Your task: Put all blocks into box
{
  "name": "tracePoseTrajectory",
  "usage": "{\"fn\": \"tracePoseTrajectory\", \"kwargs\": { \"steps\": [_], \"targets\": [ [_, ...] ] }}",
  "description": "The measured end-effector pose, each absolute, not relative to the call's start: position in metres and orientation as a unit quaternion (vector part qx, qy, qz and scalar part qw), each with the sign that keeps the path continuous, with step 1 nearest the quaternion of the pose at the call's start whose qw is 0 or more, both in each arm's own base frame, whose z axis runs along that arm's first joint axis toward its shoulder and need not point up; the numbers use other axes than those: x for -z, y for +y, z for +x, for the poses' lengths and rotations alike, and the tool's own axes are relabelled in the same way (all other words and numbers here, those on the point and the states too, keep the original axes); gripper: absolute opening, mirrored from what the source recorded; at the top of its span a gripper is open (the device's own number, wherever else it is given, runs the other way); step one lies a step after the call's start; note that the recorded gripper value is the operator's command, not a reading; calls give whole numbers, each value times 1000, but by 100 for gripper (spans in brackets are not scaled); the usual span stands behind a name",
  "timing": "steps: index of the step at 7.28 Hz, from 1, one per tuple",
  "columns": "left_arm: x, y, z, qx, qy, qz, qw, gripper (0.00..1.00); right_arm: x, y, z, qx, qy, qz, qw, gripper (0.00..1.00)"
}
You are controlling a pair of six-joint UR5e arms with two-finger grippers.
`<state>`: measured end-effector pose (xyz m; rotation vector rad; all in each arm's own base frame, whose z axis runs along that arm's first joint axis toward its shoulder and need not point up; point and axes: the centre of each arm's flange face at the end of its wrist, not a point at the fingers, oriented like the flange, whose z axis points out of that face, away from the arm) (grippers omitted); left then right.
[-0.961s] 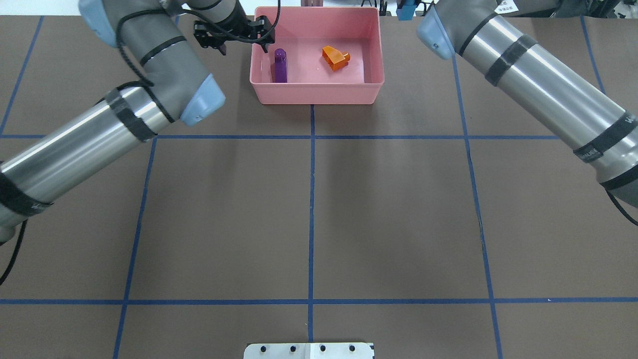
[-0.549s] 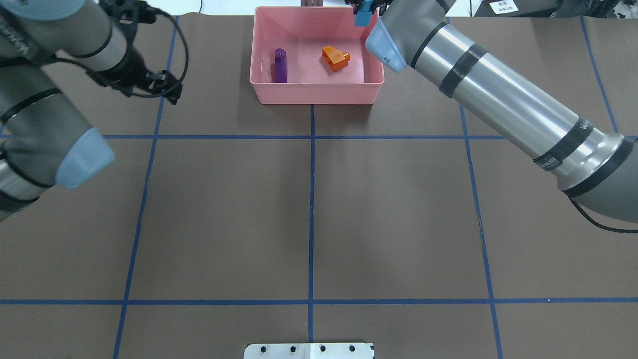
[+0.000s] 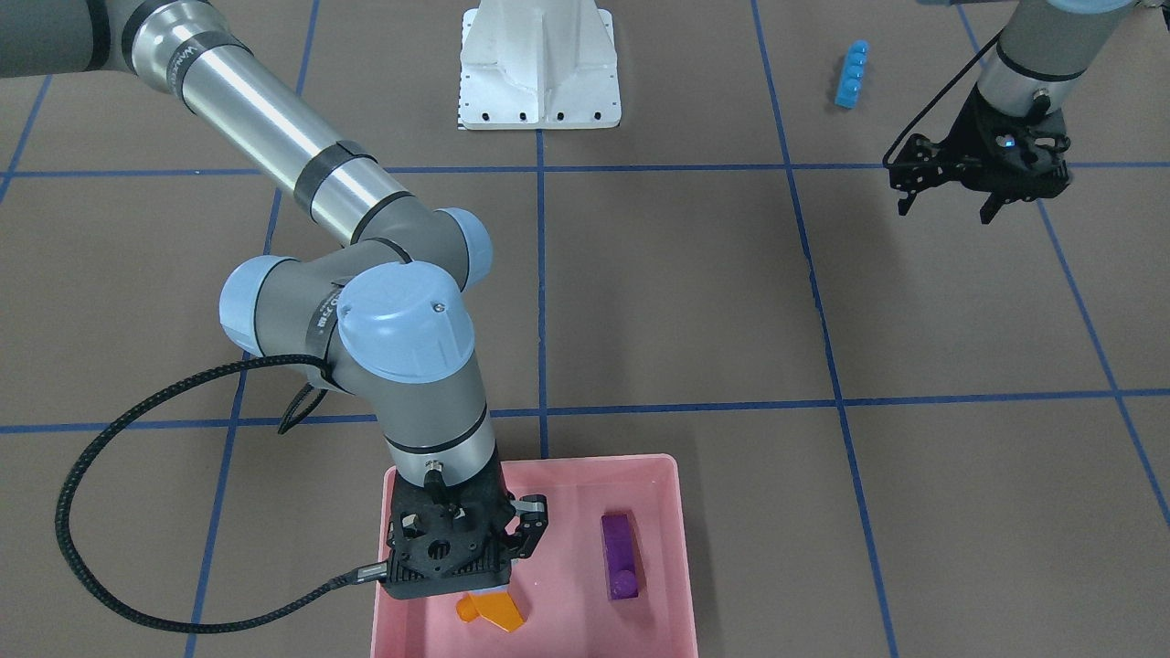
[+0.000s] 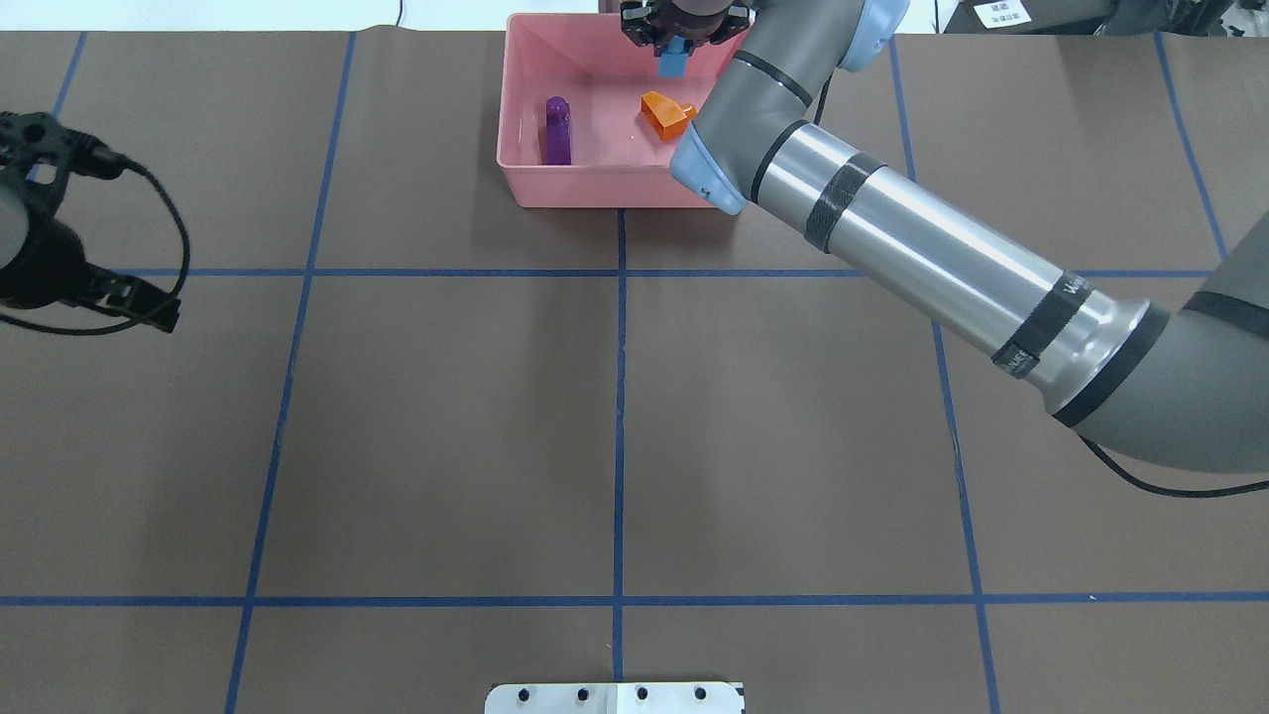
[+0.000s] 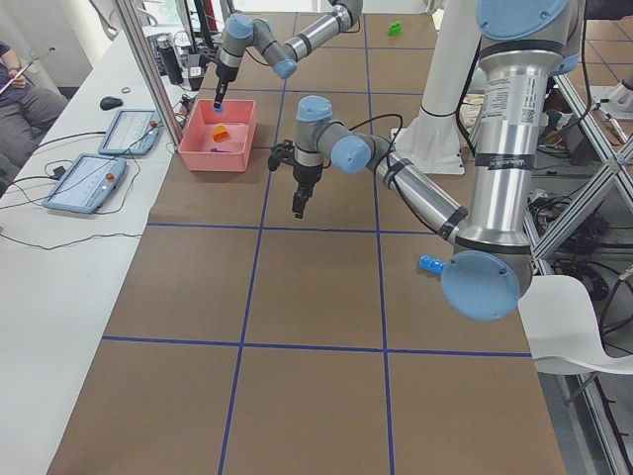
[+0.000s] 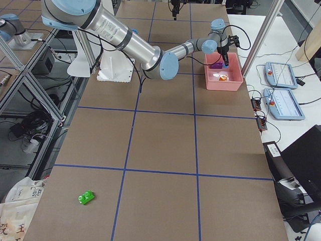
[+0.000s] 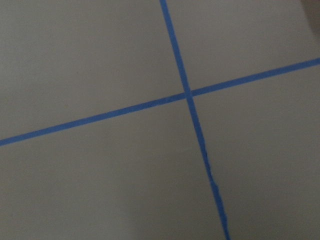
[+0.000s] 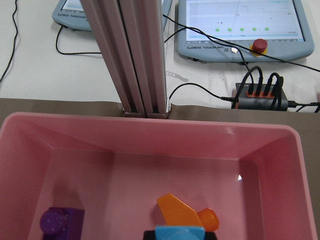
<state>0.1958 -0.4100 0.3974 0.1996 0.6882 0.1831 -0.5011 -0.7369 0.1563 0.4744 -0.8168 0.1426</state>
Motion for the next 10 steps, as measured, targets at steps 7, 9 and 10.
{"fn": "tracePoseTrajectory", "kwargs": {
  "steps": [7, 9, 10],
  "targets": [
    [-517, -224, 187, -31, 371, 45, 927, 100, -98, -702, -461, -67, -404, 191, 892, 100],
    [-521, -163, 238, -33, 365, 40, 930, 100, -101, -685, -444, -63, -403, 177, 895, 100],
    [-522, -141, 250, -41, 368, 37, 928, 100, -102, -676, -433, -62, -405, 166, 897, 100]
  ]
}}
